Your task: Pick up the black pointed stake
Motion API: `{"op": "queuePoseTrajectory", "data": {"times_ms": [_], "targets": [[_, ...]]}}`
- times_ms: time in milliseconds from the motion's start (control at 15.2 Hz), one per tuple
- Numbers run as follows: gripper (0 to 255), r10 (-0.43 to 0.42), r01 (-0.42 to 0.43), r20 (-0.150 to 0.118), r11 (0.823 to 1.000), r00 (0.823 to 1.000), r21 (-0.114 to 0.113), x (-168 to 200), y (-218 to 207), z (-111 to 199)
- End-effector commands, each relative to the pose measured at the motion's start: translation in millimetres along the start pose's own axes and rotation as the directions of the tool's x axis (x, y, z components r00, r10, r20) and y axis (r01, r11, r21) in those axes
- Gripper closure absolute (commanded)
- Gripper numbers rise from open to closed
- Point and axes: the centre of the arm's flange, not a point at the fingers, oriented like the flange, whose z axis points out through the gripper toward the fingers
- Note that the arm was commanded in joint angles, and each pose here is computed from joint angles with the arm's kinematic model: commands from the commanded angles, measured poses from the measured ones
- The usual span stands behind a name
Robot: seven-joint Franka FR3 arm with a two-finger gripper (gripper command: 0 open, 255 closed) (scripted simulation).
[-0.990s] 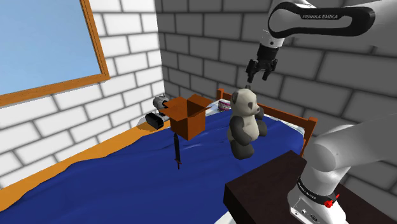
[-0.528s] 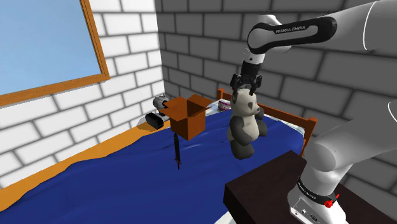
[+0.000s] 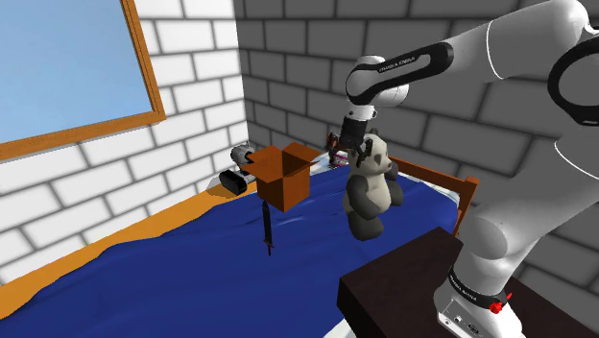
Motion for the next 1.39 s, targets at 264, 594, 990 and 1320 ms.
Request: {"op": "queuePoseTrajectory", "data": {"times_ms": [264, 594, 990, 1320], "targets": [[0, 0.153, -0.158, 0.103, 0.987, 0.983, 0.042, 32.0, -29.3, 72.7], [0, 0.27, -0.287, 0.191, 0.956, 0.944, 0.063, 54.1, -52.1, 131.7], [0, 0.397, -0.436, 0.297, 0.897, 0.868, 0.073, 78.0, -79.2, 203.6], [0, 0.489, -0.552, 0.383, 0.831, 0.784, 0.068, 95.6, -101.8, 264.1]]}}
